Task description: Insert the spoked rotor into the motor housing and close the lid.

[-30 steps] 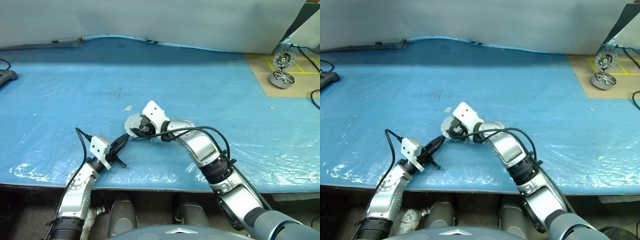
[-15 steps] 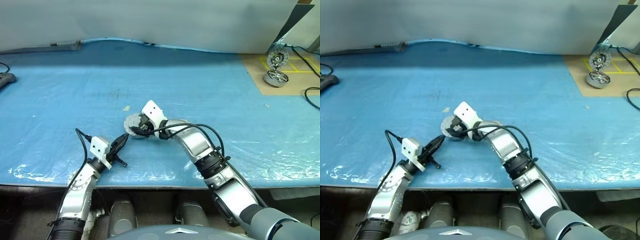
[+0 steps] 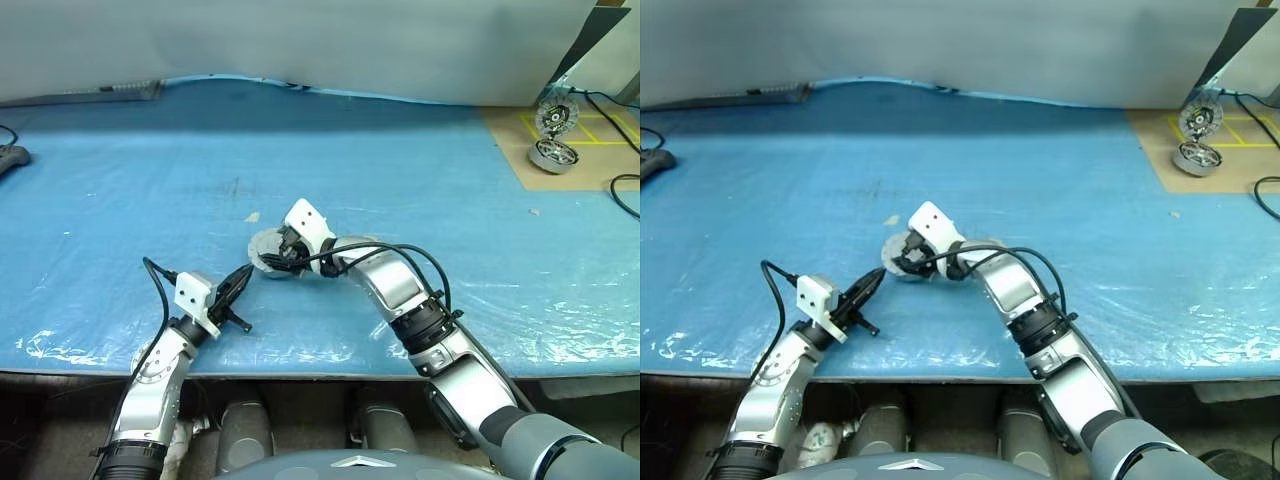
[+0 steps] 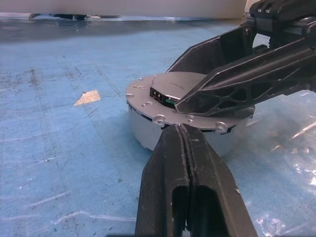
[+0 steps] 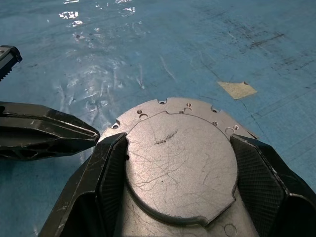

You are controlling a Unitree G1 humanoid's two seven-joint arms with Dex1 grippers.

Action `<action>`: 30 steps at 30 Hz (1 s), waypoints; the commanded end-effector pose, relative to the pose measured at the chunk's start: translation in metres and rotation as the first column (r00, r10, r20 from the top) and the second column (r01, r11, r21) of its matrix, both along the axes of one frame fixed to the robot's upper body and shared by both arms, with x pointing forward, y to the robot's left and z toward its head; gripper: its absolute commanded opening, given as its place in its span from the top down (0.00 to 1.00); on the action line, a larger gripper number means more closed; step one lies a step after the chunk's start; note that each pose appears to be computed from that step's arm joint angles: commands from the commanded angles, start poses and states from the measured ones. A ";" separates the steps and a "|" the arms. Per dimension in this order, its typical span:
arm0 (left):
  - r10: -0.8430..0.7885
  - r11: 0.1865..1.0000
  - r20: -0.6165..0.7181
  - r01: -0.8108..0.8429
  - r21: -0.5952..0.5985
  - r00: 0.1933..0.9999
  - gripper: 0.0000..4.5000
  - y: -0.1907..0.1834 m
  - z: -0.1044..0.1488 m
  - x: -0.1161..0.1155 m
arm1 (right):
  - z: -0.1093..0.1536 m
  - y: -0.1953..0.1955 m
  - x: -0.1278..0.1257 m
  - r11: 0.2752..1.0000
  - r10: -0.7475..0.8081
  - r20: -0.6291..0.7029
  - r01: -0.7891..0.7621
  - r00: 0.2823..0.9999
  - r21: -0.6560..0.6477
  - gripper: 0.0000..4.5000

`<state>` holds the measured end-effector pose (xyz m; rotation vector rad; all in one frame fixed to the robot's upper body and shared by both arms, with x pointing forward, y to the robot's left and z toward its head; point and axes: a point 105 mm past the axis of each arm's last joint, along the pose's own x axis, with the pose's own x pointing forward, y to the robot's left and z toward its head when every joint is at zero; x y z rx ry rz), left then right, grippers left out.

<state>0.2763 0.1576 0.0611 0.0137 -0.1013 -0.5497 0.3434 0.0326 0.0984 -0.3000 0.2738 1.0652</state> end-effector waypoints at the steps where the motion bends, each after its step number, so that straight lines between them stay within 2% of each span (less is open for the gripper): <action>1: -0.014 1.000 0.036 0.014 -0.002 0.999 1.00 -0.006 0.009 -0.006 | 0.007 -0.002 0.000 0.999 0.022 -0.017 -0.022 1.000 -0.023 0.34; 6: -0.002 1.000 0.034 0.003 -0.002 0.999 1.00 -0.010 0.008 -0.009 | 0.015 0.000 0.001 0.999 0.035 -0.013 -0.035 0.999 -0.023 0.34; 17: 0.044 0.999 0.030 -0.045 -0.001 0.999 1.00 -0.007 0.005 -0.015 | 0.001 -0.003 -0.001 0.995 0.086 -0.022 -0.087 0.996 -0.056 0.34; 30: 0.101 0.995 0.036 -0.100 -0.030 0.994 1.00 0.008 0.010 -0.013 | -0.017 -0.016 0.013 0.999 0.033 -0.003 -0.033 0.999 -0.036 0.34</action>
